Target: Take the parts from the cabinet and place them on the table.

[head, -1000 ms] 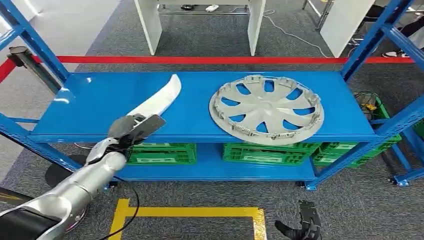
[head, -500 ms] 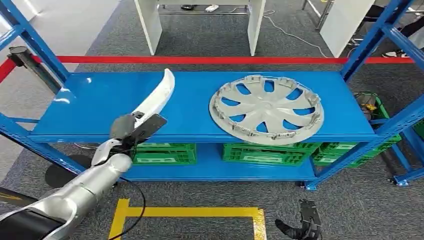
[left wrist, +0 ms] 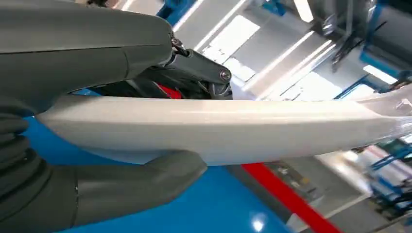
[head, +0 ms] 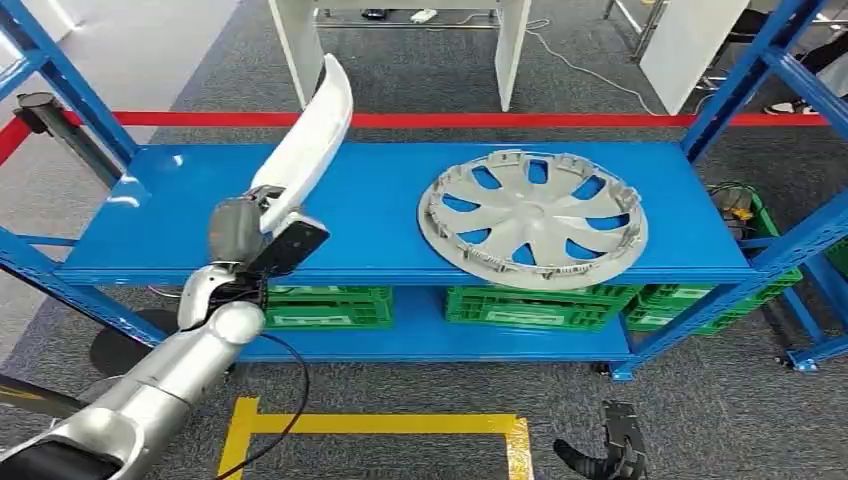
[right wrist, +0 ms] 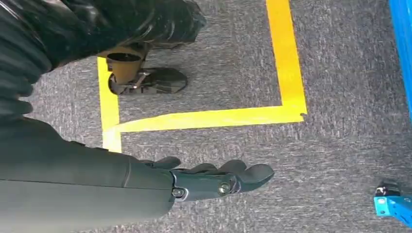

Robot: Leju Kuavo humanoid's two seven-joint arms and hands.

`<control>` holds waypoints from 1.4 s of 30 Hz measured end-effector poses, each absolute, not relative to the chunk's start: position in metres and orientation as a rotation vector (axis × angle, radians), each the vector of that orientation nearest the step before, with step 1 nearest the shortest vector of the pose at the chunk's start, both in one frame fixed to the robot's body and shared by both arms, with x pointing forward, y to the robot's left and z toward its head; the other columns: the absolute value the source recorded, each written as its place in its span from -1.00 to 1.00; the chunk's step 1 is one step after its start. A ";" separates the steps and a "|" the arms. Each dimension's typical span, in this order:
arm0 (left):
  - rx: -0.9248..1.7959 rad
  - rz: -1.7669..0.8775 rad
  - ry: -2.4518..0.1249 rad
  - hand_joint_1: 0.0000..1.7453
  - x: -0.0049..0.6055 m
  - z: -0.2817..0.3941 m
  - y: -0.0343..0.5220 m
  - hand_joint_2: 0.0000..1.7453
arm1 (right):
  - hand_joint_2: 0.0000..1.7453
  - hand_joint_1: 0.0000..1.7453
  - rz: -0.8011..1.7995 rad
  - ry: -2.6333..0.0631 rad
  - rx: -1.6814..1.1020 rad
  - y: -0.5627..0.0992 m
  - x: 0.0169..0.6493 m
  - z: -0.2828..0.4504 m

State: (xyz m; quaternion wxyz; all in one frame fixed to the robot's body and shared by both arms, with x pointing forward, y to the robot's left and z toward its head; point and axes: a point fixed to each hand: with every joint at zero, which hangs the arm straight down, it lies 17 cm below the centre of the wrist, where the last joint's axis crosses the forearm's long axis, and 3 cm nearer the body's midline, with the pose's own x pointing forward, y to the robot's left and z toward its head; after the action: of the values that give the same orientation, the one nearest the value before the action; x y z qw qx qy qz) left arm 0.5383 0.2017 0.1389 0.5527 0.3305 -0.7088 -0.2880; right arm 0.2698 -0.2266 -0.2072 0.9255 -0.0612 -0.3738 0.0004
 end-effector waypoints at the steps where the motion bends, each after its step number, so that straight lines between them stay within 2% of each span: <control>1: 0.791 -0.682 -1.700 1.00 0.537 0.145 0.200 1.00 | 1.00 -1.00 0.004 -0.768 -0.126 -0.226 0.270 -0.207; 9: 0.820 -0.675 -1.779 1.00 0.531 0.169 0.197 1.00 | 1.00 -1.00 0.008 -0.772 -0.123 -0.225 0.271 -0.207; 42: 0.924 -0.708 -1.840 1.00 0.525 0.182 0.209 1.00 | 1.00 -1.00 0.006 -0.765 -0.115 -0.221 0.272 -0.206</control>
State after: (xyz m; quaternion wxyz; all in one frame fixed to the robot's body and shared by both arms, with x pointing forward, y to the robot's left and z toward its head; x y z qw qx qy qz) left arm 0.5252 0.2090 0.1822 0.4635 0.3760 -0.7488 -0.2880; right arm 0.2721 -0.2211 -0.2062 0.9262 -0.0563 -0.3729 0.0031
